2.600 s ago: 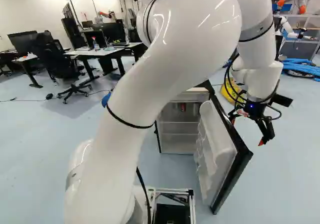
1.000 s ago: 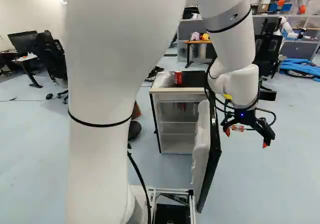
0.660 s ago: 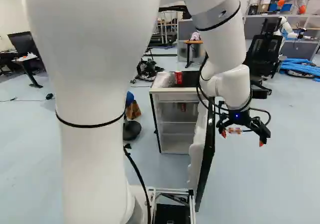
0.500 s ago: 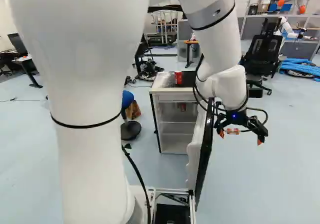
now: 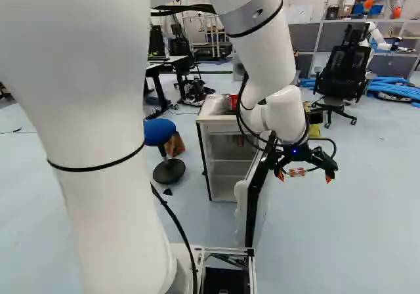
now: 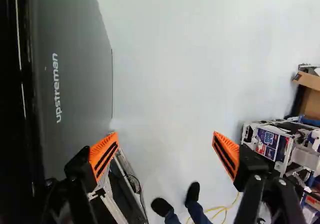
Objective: Grab a drink from the fridge
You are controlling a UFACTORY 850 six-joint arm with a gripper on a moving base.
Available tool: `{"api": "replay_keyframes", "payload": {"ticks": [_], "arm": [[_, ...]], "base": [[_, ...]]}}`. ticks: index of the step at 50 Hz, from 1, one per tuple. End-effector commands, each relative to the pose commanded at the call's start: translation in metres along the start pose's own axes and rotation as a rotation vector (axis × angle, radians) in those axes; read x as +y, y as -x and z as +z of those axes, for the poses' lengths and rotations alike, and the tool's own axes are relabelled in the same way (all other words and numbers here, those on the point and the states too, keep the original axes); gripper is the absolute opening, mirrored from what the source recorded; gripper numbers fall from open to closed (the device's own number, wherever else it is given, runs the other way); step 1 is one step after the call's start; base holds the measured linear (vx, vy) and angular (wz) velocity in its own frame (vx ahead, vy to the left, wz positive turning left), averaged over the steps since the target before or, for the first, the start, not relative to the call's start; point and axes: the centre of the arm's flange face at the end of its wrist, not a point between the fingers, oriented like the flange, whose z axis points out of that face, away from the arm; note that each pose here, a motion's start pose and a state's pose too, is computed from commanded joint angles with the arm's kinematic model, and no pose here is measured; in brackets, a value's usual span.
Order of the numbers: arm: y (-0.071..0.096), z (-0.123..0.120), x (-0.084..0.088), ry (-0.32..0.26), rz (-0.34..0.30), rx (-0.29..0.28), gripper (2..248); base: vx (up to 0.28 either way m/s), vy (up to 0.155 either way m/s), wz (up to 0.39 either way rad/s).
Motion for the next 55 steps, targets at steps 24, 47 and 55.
{"api": "replay_keyframes", "payload": {"ticks": [24,47,55], "arm": [[-0.004,-0.015,-0.038,0.013,-0.187,0.049,247],[-0.014,-0.028,-0.076,-0.002,-0.288,0.103,247],[-0.016,-0.032,-0.089,-0.008,-0.317,0.114,247]], "base": [[0.0,0.0,0.0],[0.0,0.0,0.0],[0.0,0.0,0.0]]}}
